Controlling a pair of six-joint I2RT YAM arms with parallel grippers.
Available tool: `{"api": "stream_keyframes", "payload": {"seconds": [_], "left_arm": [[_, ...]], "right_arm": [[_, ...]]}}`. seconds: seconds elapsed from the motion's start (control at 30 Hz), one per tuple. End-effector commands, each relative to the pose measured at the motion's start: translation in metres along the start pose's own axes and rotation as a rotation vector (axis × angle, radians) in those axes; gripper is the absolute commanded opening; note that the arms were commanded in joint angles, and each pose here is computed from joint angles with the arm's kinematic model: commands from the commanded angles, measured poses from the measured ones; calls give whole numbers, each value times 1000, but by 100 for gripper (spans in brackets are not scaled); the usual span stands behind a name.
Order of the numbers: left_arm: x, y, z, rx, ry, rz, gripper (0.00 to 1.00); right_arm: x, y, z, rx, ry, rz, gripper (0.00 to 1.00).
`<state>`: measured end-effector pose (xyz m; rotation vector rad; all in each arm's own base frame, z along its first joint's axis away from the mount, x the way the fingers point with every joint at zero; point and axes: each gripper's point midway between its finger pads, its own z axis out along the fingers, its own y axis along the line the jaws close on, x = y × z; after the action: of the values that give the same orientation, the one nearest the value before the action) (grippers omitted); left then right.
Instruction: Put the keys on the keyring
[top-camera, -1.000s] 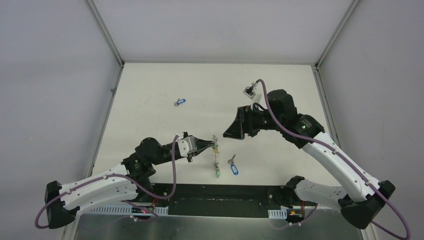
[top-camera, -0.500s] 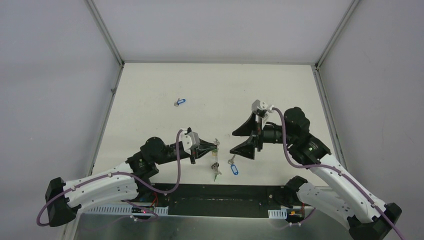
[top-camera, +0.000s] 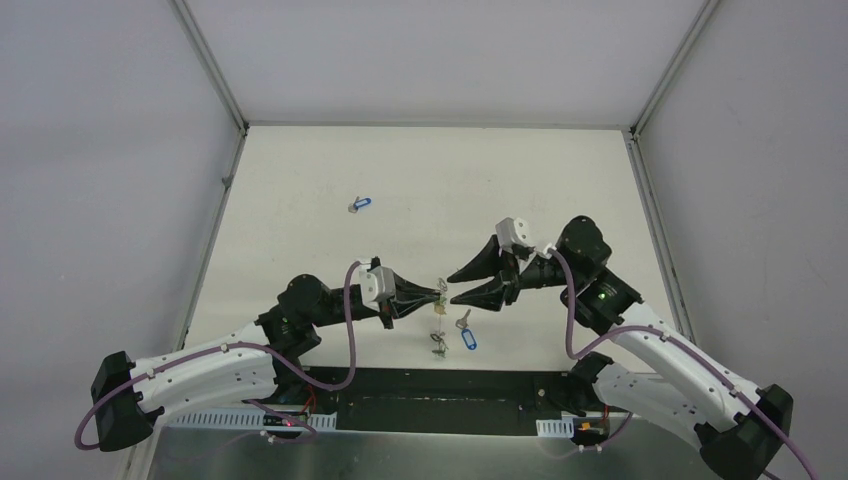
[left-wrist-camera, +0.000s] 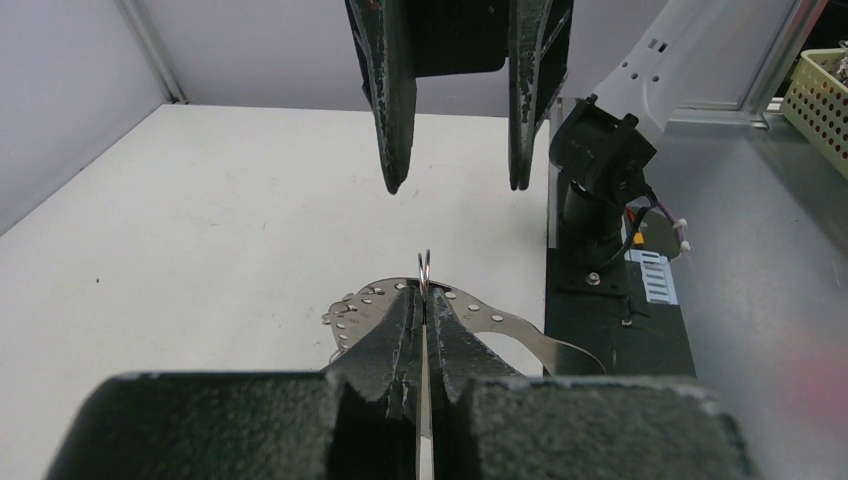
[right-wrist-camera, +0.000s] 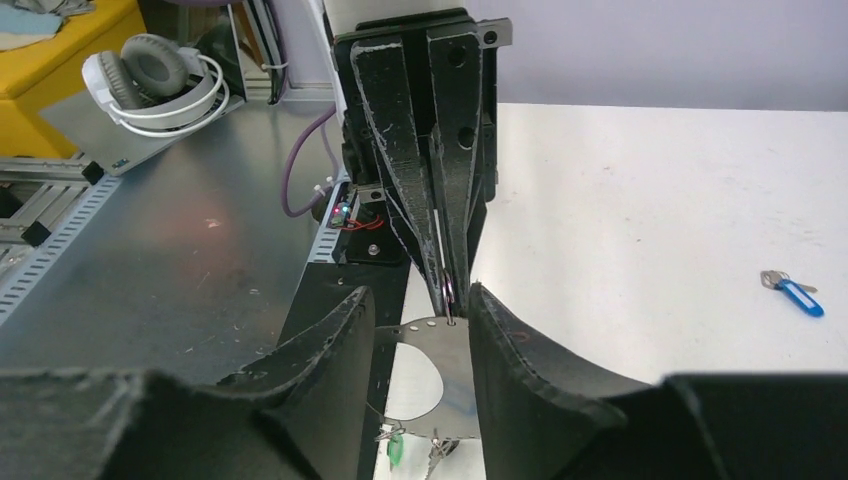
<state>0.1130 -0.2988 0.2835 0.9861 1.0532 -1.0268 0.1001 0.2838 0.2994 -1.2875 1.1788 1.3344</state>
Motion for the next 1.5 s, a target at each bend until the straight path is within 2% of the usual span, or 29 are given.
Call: {"api": "stream_keyframes", "payload": {"seconds": [0.0, 0.17, 0.27, 0.33, 0.47, 0.5, 0.7, 0.73, 0.8, 0.83, 0.93, 1.07, 1.3, 1.47], "left_arm": [[-37, -3, 4, 31, -123, 49, 0], [-40, -4, 4, 37, -129, 50, 0], [-42, -4, 4, 38, -132, 54, 0], [-42, -4, 4, 38, -132, 55, 0], [-41, -4, 3, 37, -126, 55, 0], [-40, -4, 3, 37, -124, 54, 0], [-38, -2, 2, 25, -106, 56, 0], [-36, -1, 2, 24, -92, 56, 4], [-31, 0, 2, 18, -59, 51, 28], [-28, 1, 1, 12, -41, 50, 35], [-19, 2, 0, 11, 22, 49, 45], [-7, 4, -1, 7, 107, 48, 46], [5, 8, 10, 1, 171, 8, 44], [10, 6, 22, 29, 191, -28, 39]], "right_arm": [[-12, 5, 12, -61, -43, -117, 40], [-2, 3, 22, -60, -23, -105, 39], [3, -1, 25, -40, -9, -89, 34], [7, -3, 26, -34, 4, -80, 27], [10, -7, 26, -11, 25, -62, 2], [12, -7, 25, -9, 32, -62, 0], [20, -11, 21, 25, 105, -43, 0], [23, -12, 19, 34, 127, -25, 0], [25, -15, 17, 57, 172, 1, 0], [27, -16, 15, 67, 200, 12, 0], [32, -20, 8, 94, 284, 36, 0], [41, -20, -1, 112, 401, 82, 0], [53, -20, -17, 151, 587, 137, 0], [52, -19, -20, 157, 645, 126, 0]]}}
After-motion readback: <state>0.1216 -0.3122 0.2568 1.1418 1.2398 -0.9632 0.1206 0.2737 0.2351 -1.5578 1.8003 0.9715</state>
